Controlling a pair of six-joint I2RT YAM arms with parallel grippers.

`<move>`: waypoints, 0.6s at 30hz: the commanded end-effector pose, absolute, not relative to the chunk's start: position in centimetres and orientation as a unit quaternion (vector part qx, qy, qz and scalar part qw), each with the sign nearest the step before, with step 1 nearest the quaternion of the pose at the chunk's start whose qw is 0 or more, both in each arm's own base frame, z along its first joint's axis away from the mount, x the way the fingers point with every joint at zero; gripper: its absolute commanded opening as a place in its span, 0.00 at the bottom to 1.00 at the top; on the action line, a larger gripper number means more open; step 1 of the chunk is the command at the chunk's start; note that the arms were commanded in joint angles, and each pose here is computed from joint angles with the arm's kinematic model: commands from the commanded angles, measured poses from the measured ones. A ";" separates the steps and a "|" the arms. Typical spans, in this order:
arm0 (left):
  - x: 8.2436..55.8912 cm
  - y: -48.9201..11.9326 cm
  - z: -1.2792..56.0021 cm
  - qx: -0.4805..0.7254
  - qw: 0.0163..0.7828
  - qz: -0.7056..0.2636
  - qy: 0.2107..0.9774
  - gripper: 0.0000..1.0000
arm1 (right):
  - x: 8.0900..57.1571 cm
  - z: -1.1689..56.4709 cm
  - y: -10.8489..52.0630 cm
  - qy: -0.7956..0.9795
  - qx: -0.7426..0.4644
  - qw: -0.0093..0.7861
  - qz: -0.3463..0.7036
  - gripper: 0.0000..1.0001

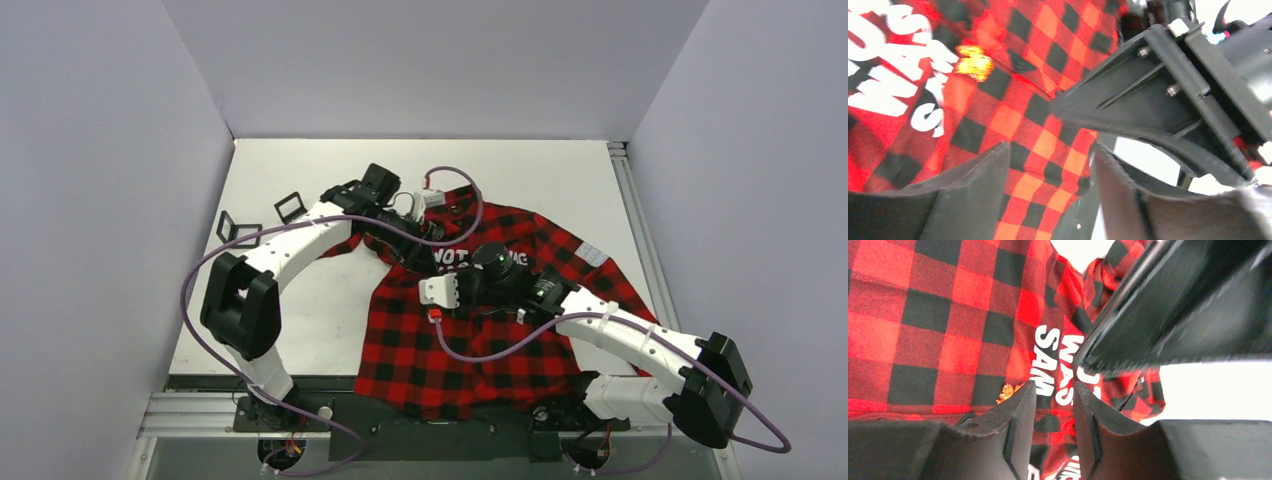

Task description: Remove the brooch from the garment

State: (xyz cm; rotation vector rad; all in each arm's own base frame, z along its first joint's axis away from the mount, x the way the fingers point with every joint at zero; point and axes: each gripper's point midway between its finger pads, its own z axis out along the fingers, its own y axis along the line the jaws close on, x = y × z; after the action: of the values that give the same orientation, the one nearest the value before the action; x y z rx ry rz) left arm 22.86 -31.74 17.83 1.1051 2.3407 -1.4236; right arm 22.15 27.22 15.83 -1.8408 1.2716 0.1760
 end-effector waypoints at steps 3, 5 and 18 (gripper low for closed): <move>30.7 -26.5 17.1 0.308 0.247 -0.380 0.837 0.81 | 22.3 16.6 24.7 0.603 -0.648 0.433 0.170 0.35; 32.2 -25.7 17.0 0.283 0.265 -0.363 0.847 0.82 | 22.3 17.8 23.8 0.630 -0.612 0.432 0.207 0.36; 33.9 -29.9 15.5 0.362 0.337 -0.297 0.817 0.83 | 30.9 29.6 12.5 0.717 -0.135 0.542 0.418 0.40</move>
State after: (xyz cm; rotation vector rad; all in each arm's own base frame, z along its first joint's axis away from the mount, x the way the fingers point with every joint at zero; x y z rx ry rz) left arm 34.20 -26.87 14.94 0.7481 2.2949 -0.7732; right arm 28.15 15.41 21.74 -0.7558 1.8747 0.7495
